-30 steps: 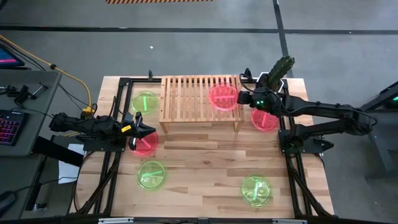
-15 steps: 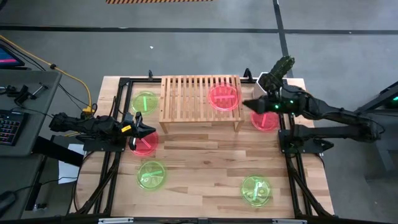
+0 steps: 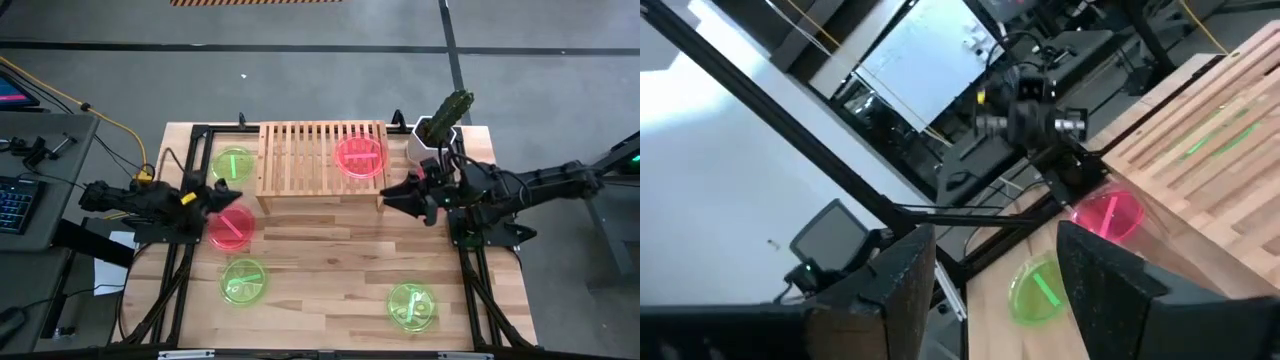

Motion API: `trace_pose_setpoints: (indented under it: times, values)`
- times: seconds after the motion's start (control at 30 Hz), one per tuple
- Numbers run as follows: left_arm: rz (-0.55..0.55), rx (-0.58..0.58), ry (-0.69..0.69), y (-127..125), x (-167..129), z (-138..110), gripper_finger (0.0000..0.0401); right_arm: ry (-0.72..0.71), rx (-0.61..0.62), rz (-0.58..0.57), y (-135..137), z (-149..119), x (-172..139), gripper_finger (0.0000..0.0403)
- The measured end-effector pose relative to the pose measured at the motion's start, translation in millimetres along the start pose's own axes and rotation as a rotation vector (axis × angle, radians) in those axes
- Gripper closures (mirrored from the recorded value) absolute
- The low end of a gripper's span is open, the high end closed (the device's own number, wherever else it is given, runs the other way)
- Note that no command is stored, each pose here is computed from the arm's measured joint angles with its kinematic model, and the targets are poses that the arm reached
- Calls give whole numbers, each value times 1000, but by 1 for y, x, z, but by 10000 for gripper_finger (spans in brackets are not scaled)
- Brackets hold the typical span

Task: Place and stack plates onto a shelf
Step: Put the top green transparent plate on the shelf

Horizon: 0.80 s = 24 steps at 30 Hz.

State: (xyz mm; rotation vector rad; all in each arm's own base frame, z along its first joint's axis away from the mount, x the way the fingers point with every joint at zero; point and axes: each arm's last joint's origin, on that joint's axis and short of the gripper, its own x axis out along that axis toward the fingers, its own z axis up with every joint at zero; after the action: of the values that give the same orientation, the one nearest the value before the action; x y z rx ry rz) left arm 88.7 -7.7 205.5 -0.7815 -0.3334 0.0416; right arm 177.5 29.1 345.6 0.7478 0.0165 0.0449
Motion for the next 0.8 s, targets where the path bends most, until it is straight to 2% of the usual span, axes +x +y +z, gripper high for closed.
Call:
trace_pose_setpoints:
  times: [0.17, 0.27, 0.33, 0.43, 0.53, 0.6, 0.67, 0.8]
  values:
    - [13, -117, -317, -11, -2, 23, 400, 8, 9, -1, 1, -3, 1, 210]
    - [-9, -63, -344, -27, 2, 40, 391, 9, 9, -4, 1, -3, 2, 210]
    - [40, 3, -299, -42, 8, 54, 376, 1, 3, -15, 0, -2, 2, 210]
    - [223, 161, -172, -66, 18, 79, 344, -15, 1, -34, 0, -2, 2, 210]
    - [512, 311, -55, -84, 17, 108, 309, -16, 0, -43, -1, -2, 2, 210]
    - [701, 372, -1, -94, 13, 126, 288, -16, 0, -43, -1, -2, 2, 210]
    - [856, 410, 57, -102, 5, 142, 274, -12, -1, -46, -1, -3, 2, 210]
    - [1075, 382, 179, -111, -5, 158, 258, -11, -2, -49, -2, -3, 2, 210]
